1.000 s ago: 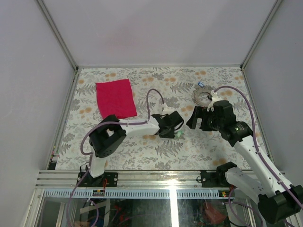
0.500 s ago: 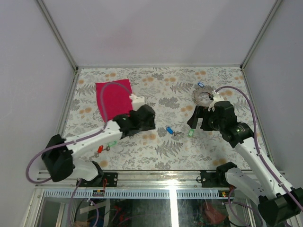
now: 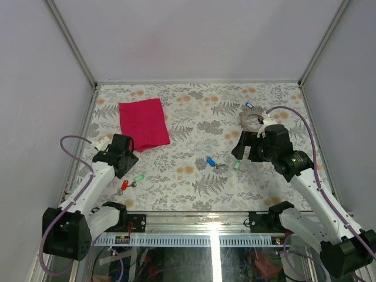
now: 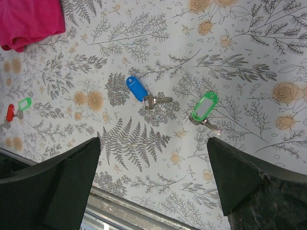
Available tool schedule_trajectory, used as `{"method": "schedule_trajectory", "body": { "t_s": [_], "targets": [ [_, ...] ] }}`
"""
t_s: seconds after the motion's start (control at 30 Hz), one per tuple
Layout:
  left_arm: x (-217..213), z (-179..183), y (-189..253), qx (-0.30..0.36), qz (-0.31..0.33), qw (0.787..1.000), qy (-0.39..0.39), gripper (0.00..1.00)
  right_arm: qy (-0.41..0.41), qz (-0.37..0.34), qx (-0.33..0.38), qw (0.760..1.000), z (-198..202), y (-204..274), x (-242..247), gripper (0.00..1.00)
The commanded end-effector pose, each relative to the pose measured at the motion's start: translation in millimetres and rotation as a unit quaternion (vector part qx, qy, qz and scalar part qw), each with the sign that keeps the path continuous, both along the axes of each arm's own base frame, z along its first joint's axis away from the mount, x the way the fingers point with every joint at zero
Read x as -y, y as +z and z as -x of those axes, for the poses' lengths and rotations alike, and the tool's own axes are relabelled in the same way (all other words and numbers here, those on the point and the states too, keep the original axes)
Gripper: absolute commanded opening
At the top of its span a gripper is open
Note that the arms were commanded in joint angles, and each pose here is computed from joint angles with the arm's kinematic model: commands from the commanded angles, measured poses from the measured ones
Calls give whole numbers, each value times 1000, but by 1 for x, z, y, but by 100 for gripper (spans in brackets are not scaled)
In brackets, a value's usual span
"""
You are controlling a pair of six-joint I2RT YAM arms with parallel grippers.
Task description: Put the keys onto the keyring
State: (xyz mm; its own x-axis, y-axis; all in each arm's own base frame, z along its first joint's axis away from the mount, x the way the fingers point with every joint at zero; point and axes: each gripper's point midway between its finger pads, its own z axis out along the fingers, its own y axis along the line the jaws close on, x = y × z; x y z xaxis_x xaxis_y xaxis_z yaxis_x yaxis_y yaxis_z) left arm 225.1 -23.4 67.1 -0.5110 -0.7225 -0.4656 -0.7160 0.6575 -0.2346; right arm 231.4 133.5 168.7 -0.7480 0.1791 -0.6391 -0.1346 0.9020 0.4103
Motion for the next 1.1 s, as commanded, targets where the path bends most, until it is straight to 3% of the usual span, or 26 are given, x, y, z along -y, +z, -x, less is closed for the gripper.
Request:
{"method": "schedule_trajectory", "body": {
  "t_s": [0.0, 0.2, 0.57, 1.07],
  "targets": [
    [-4, 13, -14, -53, 1, 998, 16, 56, 18, -8, 16, 1000, -4, 7, -7, 100],
    [2, 27, -42, -115, 12, 993, 16, 50, 16, -8, 18, 1000, -3, 8, -6, 100],
    [16, 41, -56, -127, 44, 991, 8, 43, 18, -10, 17, 1000, -3, 8, -8, 100],
    [40, 33, -56, -106, 42, 993, -33, 3, 23, -18, 12, 1000, -5, 6, -12, 100]
  ]
}}
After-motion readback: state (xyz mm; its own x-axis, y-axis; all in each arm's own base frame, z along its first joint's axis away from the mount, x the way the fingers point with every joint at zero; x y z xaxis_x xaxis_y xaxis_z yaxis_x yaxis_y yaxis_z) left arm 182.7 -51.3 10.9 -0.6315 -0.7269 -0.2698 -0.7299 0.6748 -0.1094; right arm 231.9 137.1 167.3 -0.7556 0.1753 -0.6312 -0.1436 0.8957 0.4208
